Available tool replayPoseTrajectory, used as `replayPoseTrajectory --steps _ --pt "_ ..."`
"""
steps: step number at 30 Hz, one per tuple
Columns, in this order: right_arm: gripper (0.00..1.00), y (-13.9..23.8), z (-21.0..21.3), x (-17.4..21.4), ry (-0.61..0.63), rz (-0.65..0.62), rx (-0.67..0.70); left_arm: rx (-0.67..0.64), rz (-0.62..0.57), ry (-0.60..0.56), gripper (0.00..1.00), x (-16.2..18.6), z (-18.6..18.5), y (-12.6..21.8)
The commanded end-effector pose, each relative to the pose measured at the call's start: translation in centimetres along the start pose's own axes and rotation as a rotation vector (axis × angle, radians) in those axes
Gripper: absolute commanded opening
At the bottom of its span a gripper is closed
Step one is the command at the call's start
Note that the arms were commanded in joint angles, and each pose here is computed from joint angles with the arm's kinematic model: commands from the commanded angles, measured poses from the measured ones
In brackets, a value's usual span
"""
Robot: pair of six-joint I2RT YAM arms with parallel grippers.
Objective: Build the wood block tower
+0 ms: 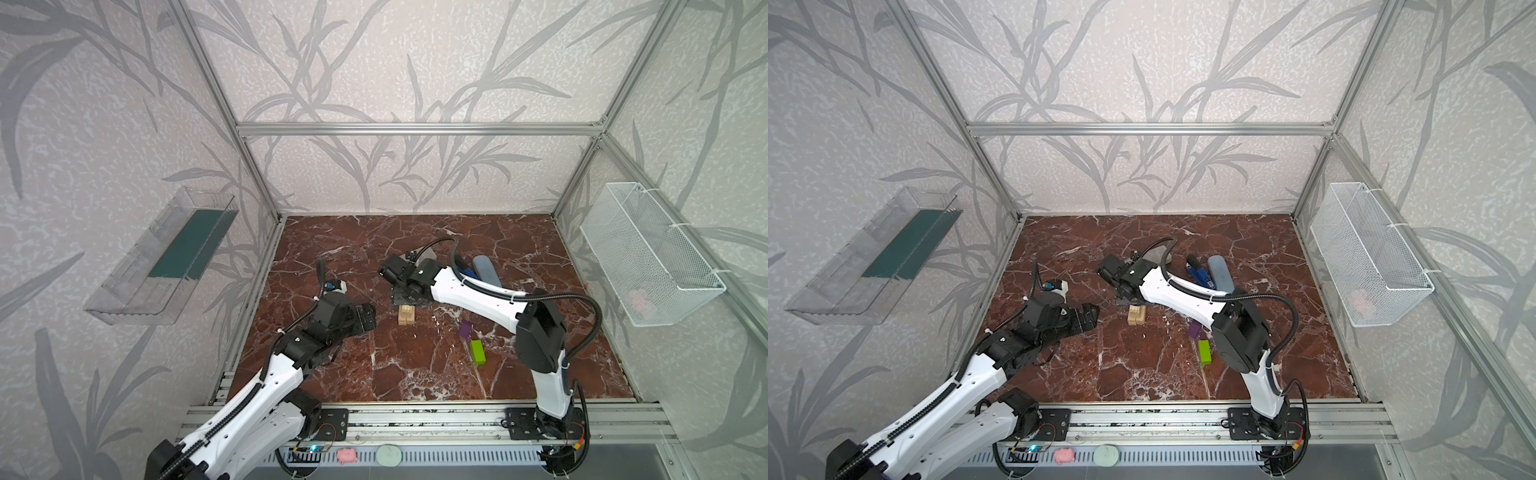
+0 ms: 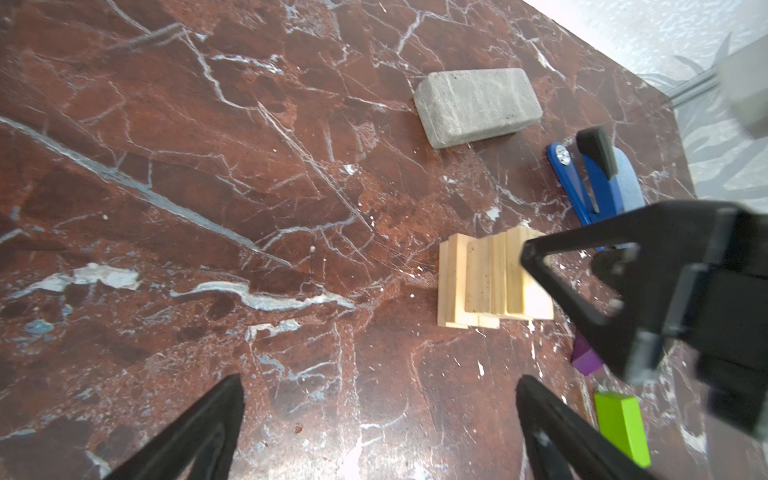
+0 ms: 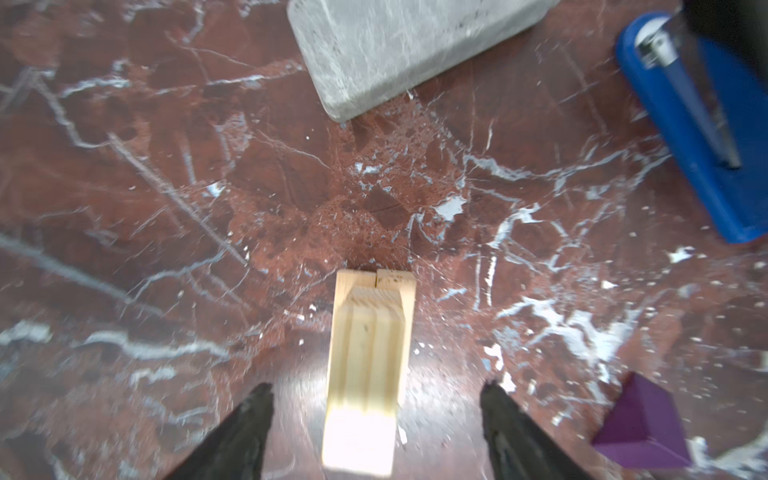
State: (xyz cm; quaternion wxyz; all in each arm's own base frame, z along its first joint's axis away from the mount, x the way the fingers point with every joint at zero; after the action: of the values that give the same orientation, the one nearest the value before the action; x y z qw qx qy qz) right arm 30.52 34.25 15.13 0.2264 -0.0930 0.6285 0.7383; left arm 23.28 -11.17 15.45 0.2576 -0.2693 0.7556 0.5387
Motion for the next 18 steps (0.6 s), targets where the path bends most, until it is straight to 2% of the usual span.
replayPoseTrajectory --steps 1,8,18 --pt "0.86 3.4 -1.8 -1.0 0.053 -0.050 -0.025 0.056 -0.010 -0.006 1.00 -0.8 -1.1 1.1" --pt "0.95 5.9 -6.9 0.6 0.123 -0.050 -0.040 0.148 0.004 -0.013 0.99 -0.3 -2.9 1.4" --pt "0.96 5.1 -14.9 5.2 0.105 0.079 -0.055 0.208 0.043 -0.130 0.99 1.2 -6.5 1.9"
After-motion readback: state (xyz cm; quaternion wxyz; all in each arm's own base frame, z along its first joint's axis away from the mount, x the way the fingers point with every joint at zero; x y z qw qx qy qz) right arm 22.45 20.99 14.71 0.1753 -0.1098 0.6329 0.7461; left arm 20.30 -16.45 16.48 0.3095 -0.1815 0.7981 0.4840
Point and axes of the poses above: each gripper's point midway between its finger pads, its own y axis back along the fingers, its own z axis along the line the jaws close on, x = y × z, the point moved 2 cm from there along y, back along the fingers, and after that the axes turned 12 degrees about -y, right-handed, at the moved point
